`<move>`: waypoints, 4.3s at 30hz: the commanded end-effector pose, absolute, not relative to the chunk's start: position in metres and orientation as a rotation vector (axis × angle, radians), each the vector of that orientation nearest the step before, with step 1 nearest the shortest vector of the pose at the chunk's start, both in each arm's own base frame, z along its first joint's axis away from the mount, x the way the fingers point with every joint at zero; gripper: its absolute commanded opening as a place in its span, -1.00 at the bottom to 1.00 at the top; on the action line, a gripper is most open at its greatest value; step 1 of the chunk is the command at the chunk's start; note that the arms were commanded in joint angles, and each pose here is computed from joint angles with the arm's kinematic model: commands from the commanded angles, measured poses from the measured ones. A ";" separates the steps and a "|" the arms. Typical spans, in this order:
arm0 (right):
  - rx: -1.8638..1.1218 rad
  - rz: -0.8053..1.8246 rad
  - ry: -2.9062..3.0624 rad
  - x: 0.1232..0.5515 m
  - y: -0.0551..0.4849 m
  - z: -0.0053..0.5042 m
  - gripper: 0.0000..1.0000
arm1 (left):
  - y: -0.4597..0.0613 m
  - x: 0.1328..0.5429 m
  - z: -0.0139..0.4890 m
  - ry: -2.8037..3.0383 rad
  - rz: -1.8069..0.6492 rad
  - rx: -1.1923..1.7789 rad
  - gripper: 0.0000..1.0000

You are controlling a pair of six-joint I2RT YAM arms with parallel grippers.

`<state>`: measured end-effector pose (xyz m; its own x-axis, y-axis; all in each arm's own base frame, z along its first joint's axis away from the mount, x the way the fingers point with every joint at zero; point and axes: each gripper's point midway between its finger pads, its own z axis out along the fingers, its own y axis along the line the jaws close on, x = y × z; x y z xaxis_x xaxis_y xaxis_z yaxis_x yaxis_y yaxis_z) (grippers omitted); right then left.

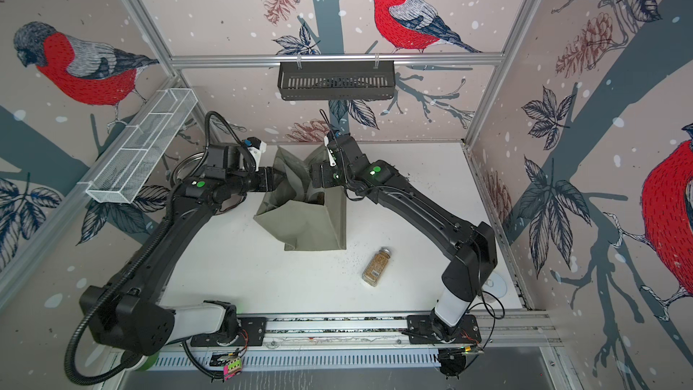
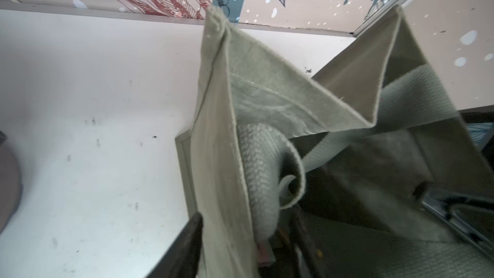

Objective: Take out the folding fans from the tote bags
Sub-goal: Adjust the canvas bag at the center of the board.

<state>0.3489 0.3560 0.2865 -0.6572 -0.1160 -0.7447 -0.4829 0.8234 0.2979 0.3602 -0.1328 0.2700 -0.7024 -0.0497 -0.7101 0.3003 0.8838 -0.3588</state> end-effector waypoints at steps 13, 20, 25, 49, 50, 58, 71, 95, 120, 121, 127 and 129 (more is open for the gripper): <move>-0.514 0.263 2.139 0.345 0.310 0.333 0.89 | -0.120 0.362 0.267 2.309 -0.460 0.166 -0.54; -0.944 0.205 1.862 0.273 0.340 0.371 0.93 | -0.123 0.360 0.272 2.294 -0.486 0.171 -0.66; -1.085 0.072 1.897 0.272 0.363 0.352 0.81 | -0.124 0.360 0.273 2.283 -0.497 0.179 -0.66; -1.269 -0.484 1.908 0.294 0.339 0.280 0.52 | -0.126 0.361 0.265 2.302 -0.497 0.192 -0.66; -1.253 -0.540 1.897 0.299 0.337 0.279 0.51 | -0.126 0.361 0.264 2.304 -0.500 0.192 -0.67; -0.986 -0.526 1.887 0.332 0.337 0.312 -0.49 | -0.126 0.359 0.264 2.303 -0.504 0.190 -0.67; -0.322 0.809 1.768 0.322 0.269 0.371 -0.50 | -0.128 0.355 0.269 2.284 -0.526 0.191 -0.65; -0.078 1.001 1.885 0.329 0.227 0.304 -0.51 | -0.147 0.328 0.329 2.246 -0.407 0.274 0.56; -0.129 0.886 1.913 0.339 0.214 0.301 0.14 | -0.150 0.382 0.399 2.031 -0.273 0.418 -1.00; -0.134 0.882 1.911 0.340 0.213 0.303 0.17 | -0.154 0.382 0.412 2.005 -0.284 0.466 -1.00; -0.198 0.833 1.881 0.332 0.207 0.311 0.54 | -0.193 0.378 0.399 1.962 -0.335 0.746 -1.00; -0.199 0.827 1.868 0.326 0.203 0.304 0.64 | -0.214 0.368 0.360 1.995 -0.354 0.894 -1.00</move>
<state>0.3304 0.2062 0.3063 -0.4823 0.2525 -0.8388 -0.4652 0.7376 0.4895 0.3830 -0.1848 0.3906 -0.3999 0.3138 -0.8612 0.5560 0.8300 0.0442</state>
